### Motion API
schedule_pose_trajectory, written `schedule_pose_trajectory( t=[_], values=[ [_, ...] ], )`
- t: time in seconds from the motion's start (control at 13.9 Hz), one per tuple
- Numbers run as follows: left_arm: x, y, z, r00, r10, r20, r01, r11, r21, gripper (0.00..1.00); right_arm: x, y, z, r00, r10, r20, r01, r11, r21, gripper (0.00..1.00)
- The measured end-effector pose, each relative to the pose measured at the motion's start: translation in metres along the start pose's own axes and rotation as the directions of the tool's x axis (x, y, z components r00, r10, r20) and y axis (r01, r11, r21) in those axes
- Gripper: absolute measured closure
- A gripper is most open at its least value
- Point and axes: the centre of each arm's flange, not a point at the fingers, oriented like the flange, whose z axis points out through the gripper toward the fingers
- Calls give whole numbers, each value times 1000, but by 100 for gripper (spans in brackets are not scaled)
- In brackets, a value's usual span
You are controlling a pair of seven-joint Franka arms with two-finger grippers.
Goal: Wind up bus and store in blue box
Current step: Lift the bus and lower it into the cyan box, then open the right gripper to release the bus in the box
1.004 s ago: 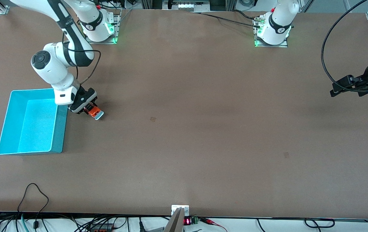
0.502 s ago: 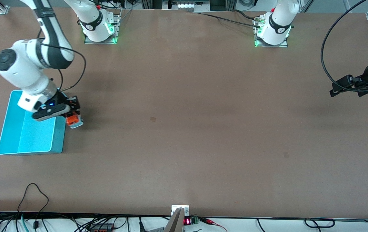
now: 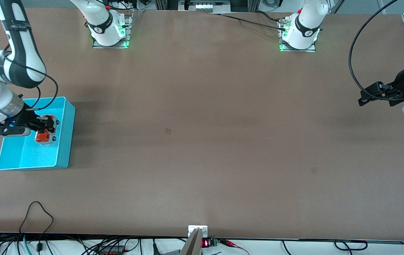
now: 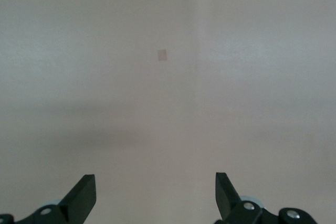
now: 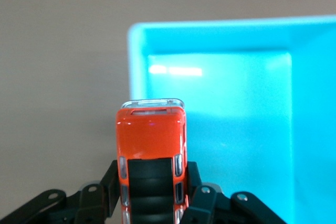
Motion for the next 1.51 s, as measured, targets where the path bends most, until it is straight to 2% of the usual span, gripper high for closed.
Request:
schedule_pose_trajectory(
  t=[0.29, 0.72, 1.08, 1.15, 1.43, 1.51],
  values=[
    [0, 9, 0, 1000, 17, 1, -17, 1000, 0, 0, -18, 53, 44, 997, 30, 75, -30, 999, -11, 47],
    [-1, 14, 1, 1000, 26, 2, -26, 1000, -1, 0, -32, 65, 99, 987, 30, 156, -31, 1000, 3, 47],
    [-1, 12, 1, 1000, 22, 4, -22, 1000, -1, 0, -39, 70, 118, 983, 13, 184, -15, 1000, 11, 47],
    [-1, 10, 1, 1000, 19, 4, -19, 1000, -1, 0, -38, 71, 117, 984, 4, 181, -6, 1000, 11, 41],
    [-1, 9, 1, 1000, 12, 5, -12, 1000, 0, 0, -27, 74, 100, 989, -5, 146, 5, 1000, 1, 1],
    [-1, 9, 1, 1000, 12, 6, -12, 1000, 0, 0, -24, 75, 92, 991, -5, 131, 6, 1000, -3, 0]
  ],
)
